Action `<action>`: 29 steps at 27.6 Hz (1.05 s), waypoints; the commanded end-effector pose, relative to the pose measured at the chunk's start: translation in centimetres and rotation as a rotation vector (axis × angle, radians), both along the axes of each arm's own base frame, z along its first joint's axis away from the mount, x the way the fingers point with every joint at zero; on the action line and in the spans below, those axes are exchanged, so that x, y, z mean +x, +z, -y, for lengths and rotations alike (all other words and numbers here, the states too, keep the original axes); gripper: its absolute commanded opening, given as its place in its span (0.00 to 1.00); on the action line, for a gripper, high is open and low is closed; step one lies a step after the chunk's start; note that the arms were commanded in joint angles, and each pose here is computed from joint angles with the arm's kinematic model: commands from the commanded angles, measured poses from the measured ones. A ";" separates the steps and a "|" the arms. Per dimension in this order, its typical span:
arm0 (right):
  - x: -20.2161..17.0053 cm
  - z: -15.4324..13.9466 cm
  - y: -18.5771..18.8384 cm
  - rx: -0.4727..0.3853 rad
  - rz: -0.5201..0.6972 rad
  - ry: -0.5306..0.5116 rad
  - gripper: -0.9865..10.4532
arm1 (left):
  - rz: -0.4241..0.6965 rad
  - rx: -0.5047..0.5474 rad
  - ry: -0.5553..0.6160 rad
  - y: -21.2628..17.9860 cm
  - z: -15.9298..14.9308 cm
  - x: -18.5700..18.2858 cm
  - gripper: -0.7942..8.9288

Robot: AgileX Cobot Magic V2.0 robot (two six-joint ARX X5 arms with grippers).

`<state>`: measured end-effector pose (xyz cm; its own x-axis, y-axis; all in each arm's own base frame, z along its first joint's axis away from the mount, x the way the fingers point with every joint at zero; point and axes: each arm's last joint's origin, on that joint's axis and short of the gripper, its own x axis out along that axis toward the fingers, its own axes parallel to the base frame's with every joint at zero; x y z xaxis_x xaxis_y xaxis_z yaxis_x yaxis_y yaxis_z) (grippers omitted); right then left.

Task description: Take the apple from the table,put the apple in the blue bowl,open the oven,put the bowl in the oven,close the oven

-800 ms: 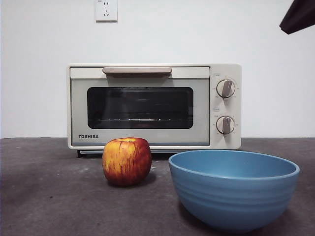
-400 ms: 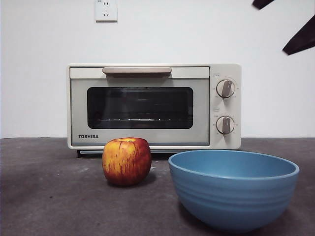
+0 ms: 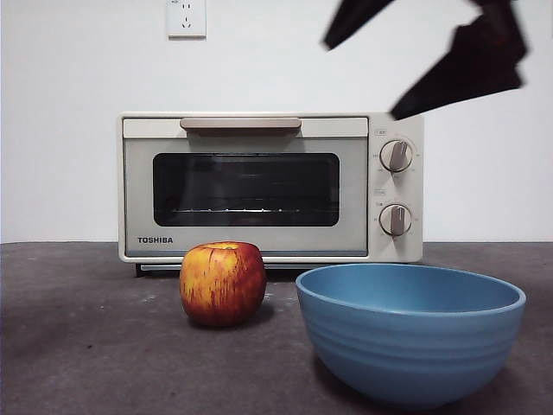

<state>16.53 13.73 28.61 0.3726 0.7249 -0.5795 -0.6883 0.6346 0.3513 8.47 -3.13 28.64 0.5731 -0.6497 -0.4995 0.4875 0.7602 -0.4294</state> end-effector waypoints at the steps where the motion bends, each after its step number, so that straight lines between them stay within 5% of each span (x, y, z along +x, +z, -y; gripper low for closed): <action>1: 1.4 -2.2 0.3 -0.010 -0.017 0.013 0.52 | 0.026 0.002 -0.011 0.4 0.0 0.0 0.09; 16: 8.7 -12.7 -4.3 -0.243 -0.073 0.024 0.52 | 0.023 0.002 -0.011 0.4 0.0 0.0 0.09; 29: 10.5 -14.8 -10.2 -0.367 -0.136 0.020 0.52 | 0.021 0.002 -0.011 0.4 0.0 0.0 0.09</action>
<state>26.97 27.75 18.61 0.2646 0.4620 -0.8465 -0.6485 0.7349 0.1983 8.47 -3.13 28.63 0.5725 -0.6496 -0.5003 0.4870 0.7603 -0.4298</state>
